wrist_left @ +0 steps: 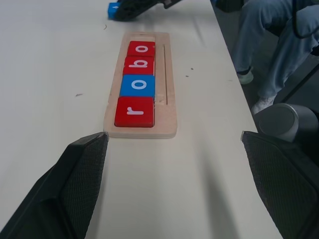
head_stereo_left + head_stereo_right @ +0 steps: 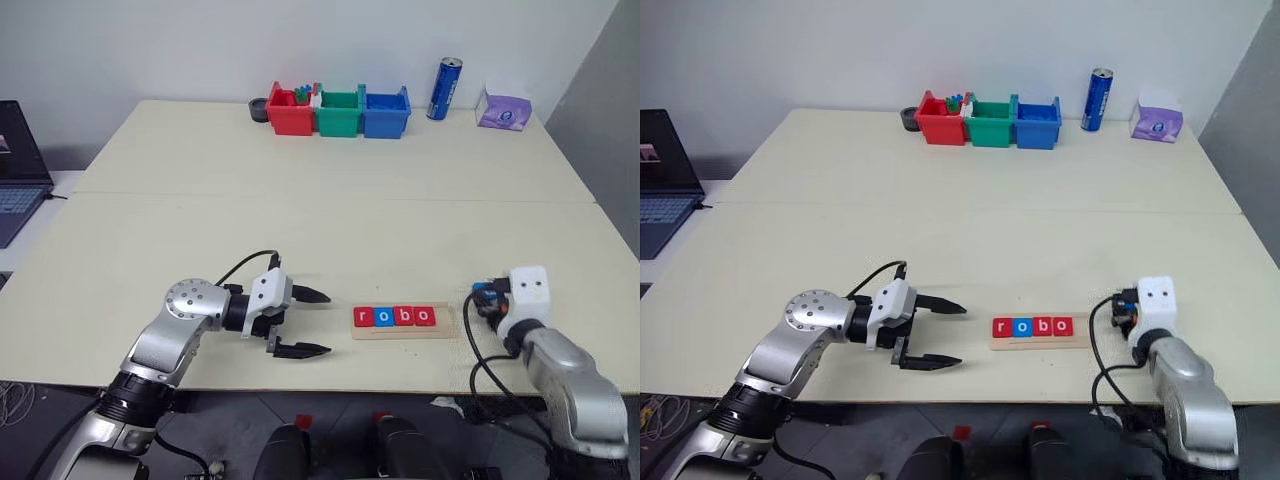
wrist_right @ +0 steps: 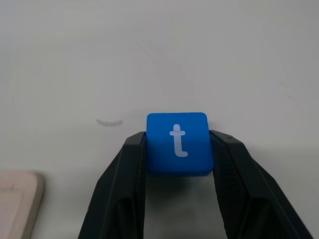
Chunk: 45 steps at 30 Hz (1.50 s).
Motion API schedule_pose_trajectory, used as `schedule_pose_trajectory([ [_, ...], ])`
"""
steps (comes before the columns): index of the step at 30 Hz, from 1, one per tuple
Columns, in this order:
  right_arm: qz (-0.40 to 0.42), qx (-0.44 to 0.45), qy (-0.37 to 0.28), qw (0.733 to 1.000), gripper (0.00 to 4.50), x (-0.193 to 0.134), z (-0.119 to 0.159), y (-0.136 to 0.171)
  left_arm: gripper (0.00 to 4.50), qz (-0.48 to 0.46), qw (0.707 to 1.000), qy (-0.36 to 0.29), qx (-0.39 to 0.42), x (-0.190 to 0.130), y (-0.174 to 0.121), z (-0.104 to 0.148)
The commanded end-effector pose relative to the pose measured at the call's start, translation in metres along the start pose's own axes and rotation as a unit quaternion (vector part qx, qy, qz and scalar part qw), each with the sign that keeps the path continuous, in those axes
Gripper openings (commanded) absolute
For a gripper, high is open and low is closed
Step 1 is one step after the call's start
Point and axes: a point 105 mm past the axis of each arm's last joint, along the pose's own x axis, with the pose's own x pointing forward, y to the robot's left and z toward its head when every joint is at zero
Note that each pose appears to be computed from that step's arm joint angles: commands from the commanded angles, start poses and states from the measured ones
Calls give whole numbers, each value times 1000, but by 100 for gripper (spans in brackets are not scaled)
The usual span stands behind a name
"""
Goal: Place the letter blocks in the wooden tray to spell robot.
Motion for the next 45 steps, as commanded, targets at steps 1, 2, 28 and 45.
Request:
schedule_pose_trajectory([
  [1, -26, 11, -16, 999, 146, -25, 3, 5, 450, -11, 1000, -8, 14, 0, 1, 7],
  [2, -30, 16, -11, 999, 146, -29, -1, 8, 450, -13, 1000, -8, 14, 0, 1, 7],
  [28, -27, 70, -76, 994, 448, -36, 21, 2, 450, -26, 999, -9, 21, 7, 5, 11],
  [45, 356, -265, 66, 894, 448, -37, 13, -17, 450, -31, 999, -10, 25, 9, 3, 7],
])
